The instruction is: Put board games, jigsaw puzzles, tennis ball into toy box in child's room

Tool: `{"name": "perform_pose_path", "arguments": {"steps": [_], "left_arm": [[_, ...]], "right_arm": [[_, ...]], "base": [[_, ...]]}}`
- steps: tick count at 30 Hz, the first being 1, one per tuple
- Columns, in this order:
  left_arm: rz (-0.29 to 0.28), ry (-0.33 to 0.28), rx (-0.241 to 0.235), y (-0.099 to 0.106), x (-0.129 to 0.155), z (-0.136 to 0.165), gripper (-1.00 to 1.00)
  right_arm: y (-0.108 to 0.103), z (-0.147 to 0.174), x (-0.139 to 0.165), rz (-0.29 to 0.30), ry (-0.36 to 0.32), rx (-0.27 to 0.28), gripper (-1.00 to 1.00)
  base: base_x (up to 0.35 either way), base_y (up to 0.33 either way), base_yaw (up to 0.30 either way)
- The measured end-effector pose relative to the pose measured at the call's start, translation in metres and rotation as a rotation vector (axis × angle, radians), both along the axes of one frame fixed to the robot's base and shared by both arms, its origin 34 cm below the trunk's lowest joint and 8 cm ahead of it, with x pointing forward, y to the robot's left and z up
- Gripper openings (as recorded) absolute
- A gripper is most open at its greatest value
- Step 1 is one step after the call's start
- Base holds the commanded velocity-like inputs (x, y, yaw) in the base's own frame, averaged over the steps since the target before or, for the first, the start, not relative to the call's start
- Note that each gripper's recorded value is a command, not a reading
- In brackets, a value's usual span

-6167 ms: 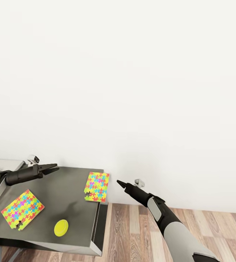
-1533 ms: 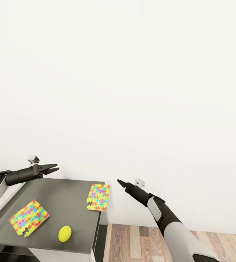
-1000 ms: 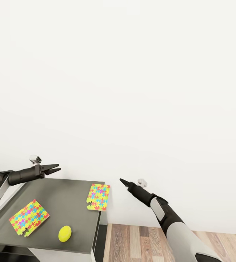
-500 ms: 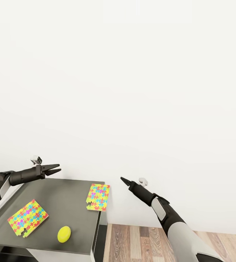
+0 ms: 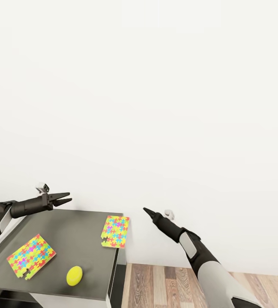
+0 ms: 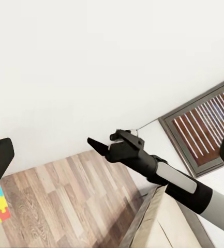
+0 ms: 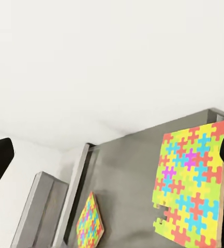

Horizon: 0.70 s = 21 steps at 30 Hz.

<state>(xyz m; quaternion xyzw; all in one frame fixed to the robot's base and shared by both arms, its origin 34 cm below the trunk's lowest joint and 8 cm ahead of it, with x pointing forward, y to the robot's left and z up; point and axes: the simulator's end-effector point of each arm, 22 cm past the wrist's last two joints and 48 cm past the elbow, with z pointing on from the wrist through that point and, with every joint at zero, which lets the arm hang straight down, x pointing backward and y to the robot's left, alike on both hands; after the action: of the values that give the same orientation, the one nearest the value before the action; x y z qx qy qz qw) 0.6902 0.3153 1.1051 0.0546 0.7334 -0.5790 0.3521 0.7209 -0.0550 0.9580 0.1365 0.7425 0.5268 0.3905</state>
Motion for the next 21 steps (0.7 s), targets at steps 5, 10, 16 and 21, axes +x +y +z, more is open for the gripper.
{"name": "perform_pose_path", "arguments": {"steps": [5,10,16,21], "left_arm": [[0.000,0.023,-0.011,0.000,0.002,-0.003,1.00],[0.001,0.034,-0.013,0.001,0.003,-0.007,1.00],[0.003,0.044,-0.013,0.003,0.004,-0.013,1.00],[0.003,0.067,-0.020,0.003,0.006,-0.018,1.00]], "right_arm": [[0.029,-0.019,-0.042,0.188,0.293,0.165,1.00],[0.030,-0.023,-0.043,0.199,0.315,0.181,1.00],[0.028,-0.024,-0.038,0.188,0.309,0.206,1.00],[0.027,-0.023,-0.033,0.174,0.304,0.234,1.00]], "base": [[0.000,0.000,0.000],[0.000,0.000,0.000],[0.000,0.000,0.000],[0.000,0.000,0.000]]}}
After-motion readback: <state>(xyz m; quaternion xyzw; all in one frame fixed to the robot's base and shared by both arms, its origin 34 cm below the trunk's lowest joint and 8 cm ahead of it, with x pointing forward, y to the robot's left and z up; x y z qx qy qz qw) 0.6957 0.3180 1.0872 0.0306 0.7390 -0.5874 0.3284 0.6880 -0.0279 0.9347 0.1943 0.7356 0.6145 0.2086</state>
